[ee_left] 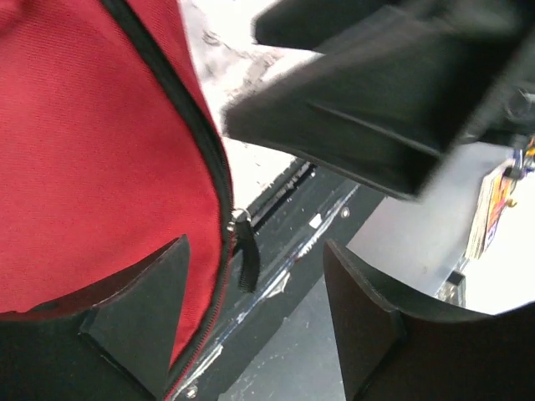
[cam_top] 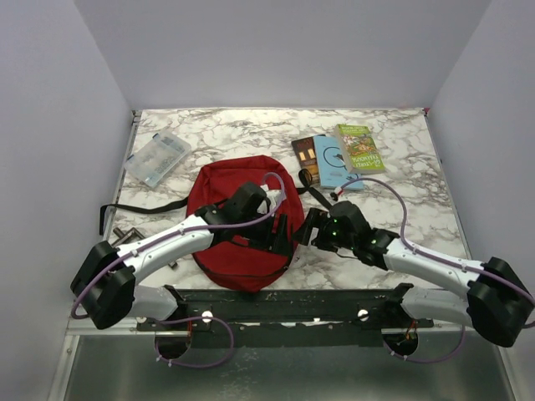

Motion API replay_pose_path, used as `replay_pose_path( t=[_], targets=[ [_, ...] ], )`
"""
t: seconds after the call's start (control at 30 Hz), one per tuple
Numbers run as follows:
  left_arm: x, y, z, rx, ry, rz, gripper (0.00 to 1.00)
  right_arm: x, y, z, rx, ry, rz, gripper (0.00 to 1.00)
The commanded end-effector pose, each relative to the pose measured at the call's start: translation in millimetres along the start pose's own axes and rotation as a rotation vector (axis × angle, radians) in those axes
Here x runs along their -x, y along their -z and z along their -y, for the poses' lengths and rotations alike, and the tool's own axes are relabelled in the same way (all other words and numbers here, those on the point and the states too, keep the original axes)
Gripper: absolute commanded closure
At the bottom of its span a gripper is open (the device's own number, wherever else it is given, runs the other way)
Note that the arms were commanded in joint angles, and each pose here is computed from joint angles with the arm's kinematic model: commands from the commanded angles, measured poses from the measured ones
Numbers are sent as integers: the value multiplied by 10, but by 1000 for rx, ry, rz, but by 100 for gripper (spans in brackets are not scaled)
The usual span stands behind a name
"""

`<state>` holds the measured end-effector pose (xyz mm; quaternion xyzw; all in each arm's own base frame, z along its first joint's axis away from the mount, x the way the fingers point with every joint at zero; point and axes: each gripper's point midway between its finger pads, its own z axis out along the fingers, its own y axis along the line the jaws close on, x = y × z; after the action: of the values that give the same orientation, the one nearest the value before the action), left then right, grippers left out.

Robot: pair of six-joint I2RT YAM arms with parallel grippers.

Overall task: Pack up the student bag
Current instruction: Unzip the student bag at the center of the board.

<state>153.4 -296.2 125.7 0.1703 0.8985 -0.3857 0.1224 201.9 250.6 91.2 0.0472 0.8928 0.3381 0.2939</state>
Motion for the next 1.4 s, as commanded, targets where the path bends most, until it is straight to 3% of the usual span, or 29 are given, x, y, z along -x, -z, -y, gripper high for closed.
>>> replay_pose_path(
  t=[0.0, 0.37, 0.67, 0.83, 0.9, 1.03, 1.1, 1.2, 1.23, 1.37],
  targets=[
    [-195, -20, 57, 29, -111, -15, 38, -124, -120, -41, -16, -105, -109, 14],
    [-464, -193, 17, 237, -351, -140, 39, -364, -362, -96, -13, -149, -269, 22],
    [-482, -255, -147, 453, -478, -173, 53, -423, -416, -67, -31, -176, -296, 33],
    [-482, -256, -171, 525, -531, -172, 65, -409, -459, -127, -1, -188, -296, 39],
    [-487, -255, -179, 543, -544, -173, 74, -415, -488, -139, 9, -188, -299, 42],
    [-489, -217, -189, 554, -543, -168, 91, -370, -545, -193, 29, -194, -282, 59],
    [-479, -182, -223, 574, -540, -159, 100, -318, -574, -266, 50, -202, -270, 73],
    [-475, -103, -298, 618, -535, -153, 100, -173, -638, -316, 43, -177, -224, 96],
    [-479, -79, -335, 640, -529, -152, 100, -92, -659, -334, 36, -159, -204, 99],
    [-524, 16, -489, 714, -479, -140, 100, 348, -776, -262, 4, -102, -144, 99]
  ],
)
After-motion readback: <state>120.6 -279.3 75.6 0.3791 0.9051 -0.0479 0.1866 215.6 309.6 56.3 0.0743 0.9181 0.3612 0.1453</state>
